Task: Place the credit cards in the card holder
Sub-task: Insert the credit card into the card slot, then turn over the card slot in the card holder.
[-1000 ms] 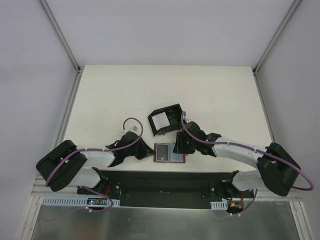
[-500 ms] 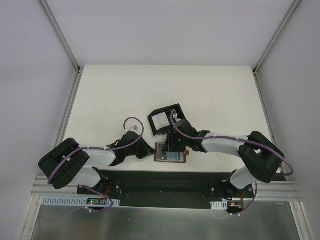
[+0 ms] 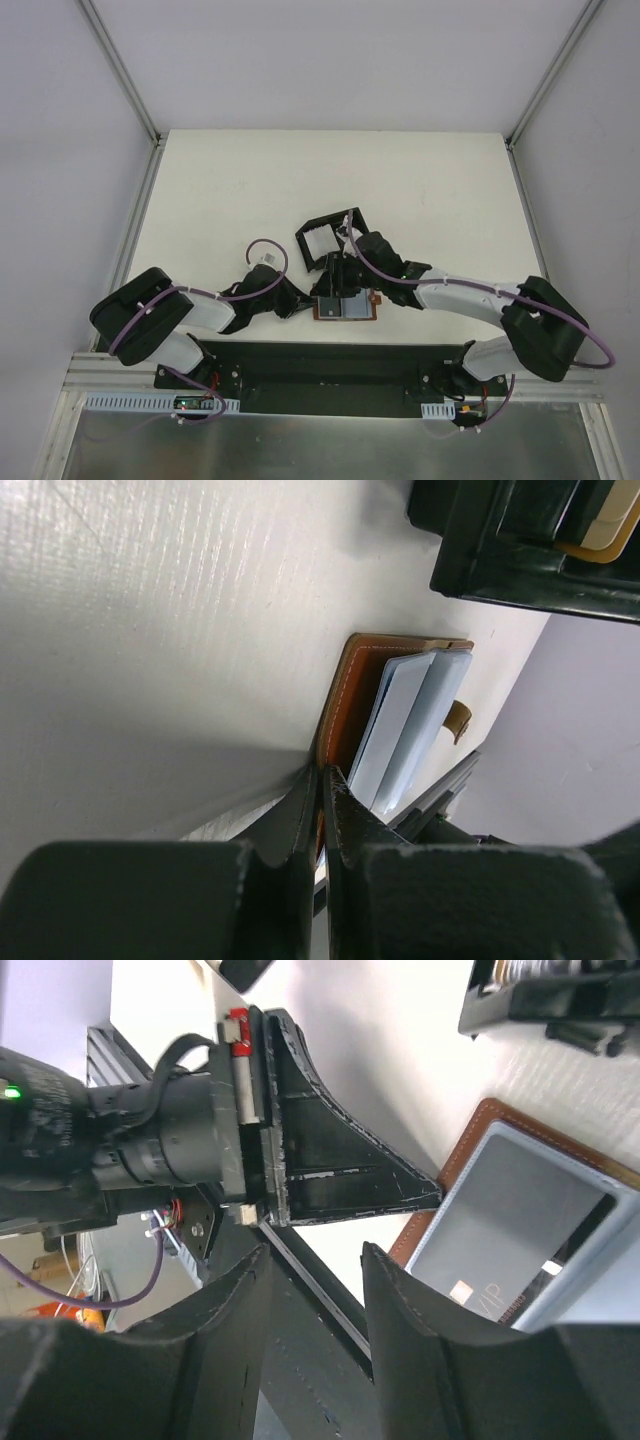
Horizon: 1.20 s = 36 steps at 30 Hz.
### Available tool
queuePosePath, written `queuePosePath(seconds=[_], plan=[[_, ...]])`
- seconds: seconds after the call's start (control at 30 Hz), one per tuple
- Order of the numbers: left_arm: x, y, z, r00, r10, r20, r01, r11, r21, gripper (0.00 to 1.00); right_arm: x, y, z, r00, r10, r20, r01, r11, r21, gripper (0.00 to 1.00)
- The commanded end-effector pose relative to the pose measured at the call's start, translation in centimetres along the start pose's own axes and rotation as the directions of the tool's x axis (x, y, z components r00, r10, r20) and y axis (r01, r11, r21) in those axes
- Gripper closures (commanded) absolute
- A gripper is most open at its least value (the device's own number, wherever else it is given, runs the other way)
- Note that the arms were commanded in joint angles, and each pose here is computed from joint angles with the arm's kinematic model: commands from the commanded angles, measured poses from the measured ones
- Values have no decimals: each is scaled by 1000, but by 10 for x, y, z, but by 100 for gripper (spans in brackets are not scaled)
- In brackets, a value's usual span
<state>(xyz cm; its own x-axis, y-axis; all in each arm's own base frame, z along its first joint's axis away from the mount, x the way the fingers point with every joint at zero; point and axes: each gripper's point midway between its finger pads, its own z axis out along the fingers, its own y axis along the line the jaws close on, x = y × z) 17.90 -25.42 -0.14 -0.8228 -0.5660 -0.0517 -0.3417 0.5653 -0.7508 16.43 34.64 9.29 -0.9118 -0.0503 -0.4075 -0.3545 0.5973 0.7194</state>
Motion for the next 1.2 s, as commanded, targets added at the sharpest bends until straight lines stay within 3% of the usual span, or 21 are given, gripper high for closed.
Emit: queuePosePath(seconds=[0.0,0.13,0.33,1.17], plan=[[12,109,-15,1000,-16,-3,14,930,-368,100,-17,-8,-26,992,-59,115,47,994,103,55],[11,110,-17,1000,-14,2,14,931,-364,100,-8,-56,-48,991,-57,118,16,946,325,53],[10,107,-18,1000,-1,4,2,938,-347,100,9,-82,-56,997,-15,75,-17,912,409,53],[11,103,-17,1000,11,-8,-14,940,-340,100,26,-114,-57,1000,19,13,-23,848,529,53]])
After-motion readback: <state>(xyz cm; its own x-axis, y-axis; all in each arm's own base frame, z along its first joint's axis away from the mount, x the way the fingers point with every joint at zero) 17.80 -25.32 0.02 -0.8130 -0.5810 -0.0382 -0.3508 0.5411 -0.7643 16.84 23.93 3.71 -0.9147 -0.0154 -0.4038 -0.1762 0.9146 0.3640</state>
